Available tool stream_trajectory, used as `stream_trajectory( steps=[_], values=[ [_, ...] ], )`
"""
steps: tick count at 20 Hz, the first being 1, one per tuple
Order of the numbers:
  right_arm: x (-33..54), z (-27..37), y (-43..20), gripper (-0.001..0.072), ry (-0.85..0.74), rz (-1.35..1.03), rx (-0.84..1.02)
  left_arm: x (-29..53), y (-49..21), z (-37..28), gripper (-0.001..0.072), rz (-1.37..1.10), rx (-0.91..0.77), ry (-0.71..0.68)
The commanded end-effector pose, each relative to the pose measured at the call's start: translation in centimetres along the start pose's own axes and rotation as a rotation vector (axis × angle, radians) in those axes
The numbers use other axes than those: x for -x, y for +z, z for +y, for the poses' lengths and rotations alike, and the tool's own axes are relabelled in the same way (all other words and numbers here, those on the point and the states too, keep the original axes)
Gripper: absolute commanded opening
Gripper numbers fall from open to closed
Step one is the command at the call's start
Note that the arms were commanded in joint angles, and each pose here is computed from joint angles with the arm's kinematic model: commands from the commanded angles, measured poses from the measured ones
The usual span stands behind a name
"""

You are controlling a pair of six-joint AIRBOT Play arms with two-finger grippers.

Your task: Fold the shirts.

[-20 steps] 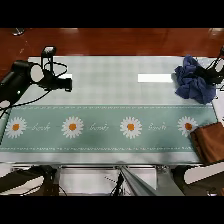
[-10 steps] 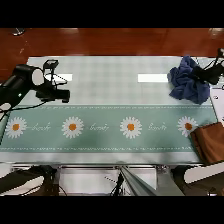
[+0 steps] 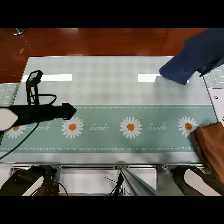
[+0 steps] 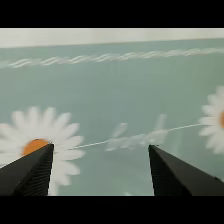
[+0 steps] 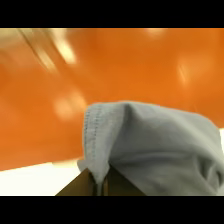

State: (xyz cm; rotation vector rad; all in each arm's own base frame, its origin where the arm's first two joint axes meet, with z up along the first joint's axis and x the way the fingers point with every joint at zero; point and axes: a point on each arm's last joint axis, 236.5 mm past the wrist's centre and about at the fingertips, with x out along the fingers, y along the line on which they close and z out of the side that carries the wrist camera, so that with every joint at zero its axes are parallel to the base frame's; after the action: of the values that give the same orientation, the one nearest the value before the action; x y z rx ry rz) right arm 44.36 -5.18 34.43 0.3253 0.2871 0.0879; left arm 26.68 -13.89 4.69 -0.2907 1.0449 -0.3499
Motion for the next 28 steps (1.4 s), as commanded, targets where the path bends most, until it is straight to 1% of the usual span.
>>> stream_trajectory(
  steps=[1,3,5,6,8,10,12,14,16,18,21,22,23,24,26,28],
  values=[
    [8.7,8.7,5.5,0.0021,0.166,-0.185,0.13,1.4,-0.7,-3.1,0.0701,-0.112,0.019,-0.139],
    [11.9,11.9,6.3,0.0022,0.224,-0.191,0.199,1.3,-0.9,-3.4,0.0702,-0.108,0.01,-0.145],
    [14.1,15.3,5.5,0.0021,0.334,-0.151,0.23,1.1,-0.9,-3.5,0.0702,-0.106,0.009,-0.146],
    [14.7,16.5,4.2,0.0022,0.388,-0.105,0.245,1.1,-0.9,-3.5,0.0702,-0.104,0.009,-0.145],
    [13.2,16.8,-0.3,0.0022,0.432,0.067,0.203,1.1,-0.9,-3.5,0.0702,-0.104,0.009,-0.145],
    [11.4,19.4,-6.5,0.0021,0.548,0.244,0.193,1.1,-0.9,-3.4,0.0702,-0.105,0.008,-0.143],
    [9.2,21.6,-14.5,0.0021,0.595,0.45,0.218,1.1,-0.8,-3.2,0.0702,-0.108,0.005,-0.134],
    [7.8,24.0,-23.0,0.0021,0.615,0.628,0.226,1.0,-0.7,-2.0,0.0702,-0.116,-0.036,-0.08],
    [6.7,26.5,-30.9,0.0022,0.63,0.773,0.188,1.0,-0.3,-0.3,0.0702,-0.126,-0.074,-0.012],
    [5.8,28.5,-37.9,0.0022,0.619,0.9,0.153,1.1,0.0,0.5,0.0702,-0.134,-0.051,0.005],
    [4.7,30.7,-46.2,0.0022,0.589,1.063,0.123,1.1,0.0,0.8,0.0702,-0.134,-0.005,0.01],
    [4.4,31.1,-48.1,0.0058,0.58,1.096,0.108,1.1,0.0,0.8,0.0702,-0.135,0.004,0.009],
    [4.2,31.1,-49.5,0.0384,0.569,1.132,0.082,1.1,-0.1,0.8,0.0702,-0.13,0.008,0.006],
    [4.0,31.0,-49.8,0.0636,0.568,1.146,0.069,1.1,-0.2,0.6,0.0702,-0.123,0.026,-0.002],
    [3.5,29.5,-47.7,0.0622,0.574,1.159,0.074,1.0,-0.8,-0.3,0.0702,-0.099,0.057,-0.041],
    [2.9,25.6,-43.6,0.0622,0.539,1.152,0.08,1.1,-1.7,-1.6,0.0702,-0.057,0.097,-0.097]
  ],
)
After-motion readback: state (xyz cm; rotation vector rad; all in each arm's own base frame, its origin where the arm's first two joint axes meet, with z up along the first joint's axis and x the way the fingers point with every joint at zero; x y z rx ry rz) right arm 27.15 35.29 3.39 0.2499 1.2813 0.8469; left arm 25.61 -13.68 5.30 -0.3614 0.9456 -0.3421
